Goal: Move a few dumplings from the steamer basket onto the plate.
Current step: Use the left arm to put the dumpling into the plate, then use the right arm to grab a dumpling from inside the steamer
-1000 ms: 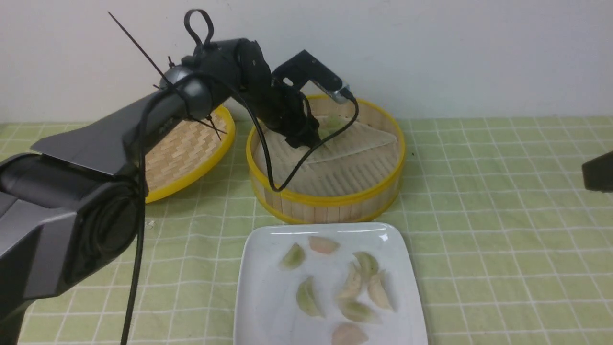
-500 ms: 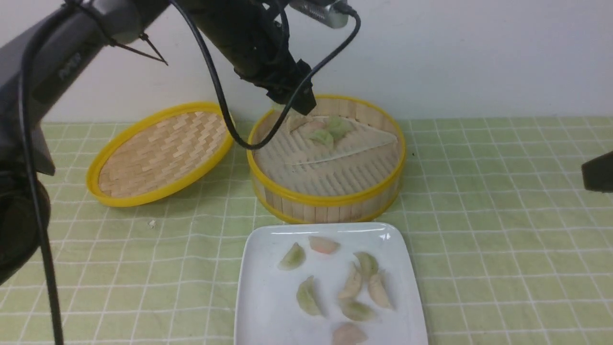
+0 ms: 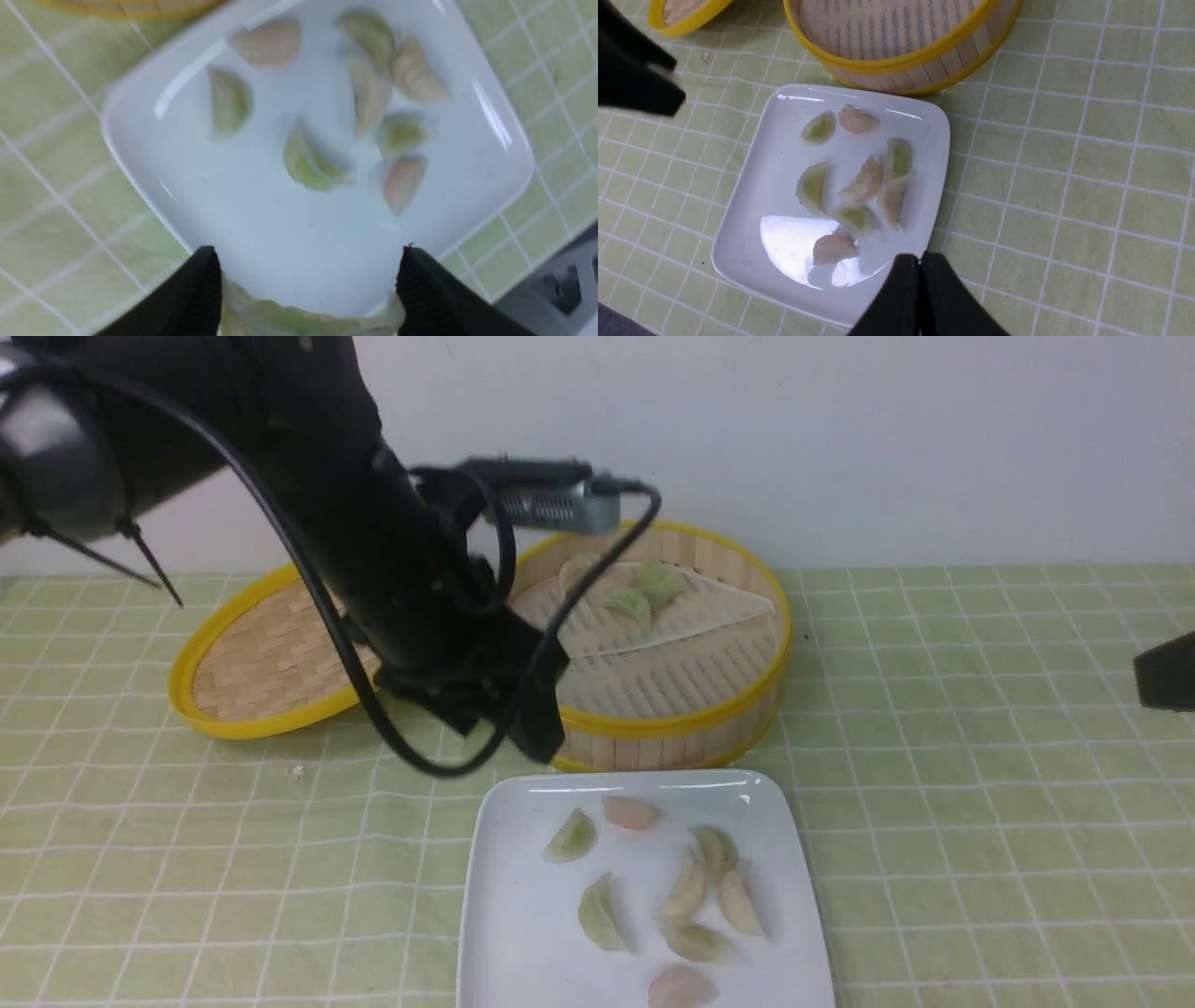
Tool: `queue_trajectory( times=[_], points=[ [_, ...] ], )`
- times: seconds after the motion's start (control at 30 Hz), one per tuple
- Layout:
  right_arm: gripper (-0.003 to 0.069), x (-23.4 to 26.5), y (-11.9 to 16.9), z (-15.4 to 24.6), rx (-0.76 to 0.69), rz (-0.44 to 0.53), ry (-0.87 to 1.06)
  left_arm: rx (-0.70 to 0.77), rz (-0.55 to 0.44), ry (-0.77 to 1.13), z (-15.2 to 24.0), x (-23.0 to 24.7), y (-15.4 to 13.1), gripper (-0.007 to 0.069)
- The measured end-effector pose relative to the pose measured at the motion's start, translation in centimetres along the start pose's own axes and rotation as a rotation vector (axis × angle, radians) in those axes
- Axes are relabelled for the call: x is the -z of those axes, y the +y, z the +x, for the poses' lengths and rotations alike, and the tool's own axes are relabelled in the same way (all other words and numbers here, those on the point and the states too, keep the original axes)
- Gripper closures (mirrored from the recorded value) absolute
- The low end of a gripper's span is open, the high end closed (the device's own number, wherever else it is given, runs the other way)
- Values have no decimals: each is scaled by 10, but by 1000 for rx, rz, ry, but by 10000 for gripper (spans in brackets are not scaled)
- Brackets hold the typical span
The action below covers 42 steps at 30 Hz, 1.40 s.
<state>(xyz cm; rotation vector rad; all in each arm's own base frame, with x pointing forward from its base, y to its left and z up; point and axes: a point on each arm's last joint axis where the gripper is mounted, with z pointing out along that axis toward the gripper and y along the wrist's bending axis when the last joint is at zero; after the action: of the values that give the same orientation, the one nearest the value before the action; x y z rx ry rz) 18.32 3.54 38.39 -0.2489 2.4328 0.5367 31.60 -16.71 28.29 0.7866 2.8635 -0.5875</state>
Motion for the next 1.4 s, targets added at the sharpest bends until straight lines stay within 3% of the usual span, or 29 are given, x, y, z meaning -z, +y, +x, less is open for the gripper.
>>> queue_trajectory(
  times=[0.13, 0.37, 0.63, 0.87, 1.17, 1.27, 1.4],
  points=[
    [673, 0, 0, 0, 12, 0, 0, -36, 24, 148, 22, -45, -13, 201],
    [673, 0, 0, 0, 54, 0, 0, -94, -4, 164, 20, -90, -19, 201],
    [673, 0, 0, 0, 72, 1, 0, -46, -41, 187, 20, -98, -14, 197],
    [673, 0, 0, 0, 81, 0, 0, -32, -55, 248, 25, -97, -13, 126],
    [673, 0, 0, 0, 81, 0, 0, -29, -48, 285, 28, -96, -13, 124],
    [673, 0, 0, 0, 80, -3, -1, -37, -51, 287, 26, -93, -14, 139],
    [673, -1, 1, -3, 67, -19, -34, -81, -87, 220, 14, -72, -19, 277]
  ],
)
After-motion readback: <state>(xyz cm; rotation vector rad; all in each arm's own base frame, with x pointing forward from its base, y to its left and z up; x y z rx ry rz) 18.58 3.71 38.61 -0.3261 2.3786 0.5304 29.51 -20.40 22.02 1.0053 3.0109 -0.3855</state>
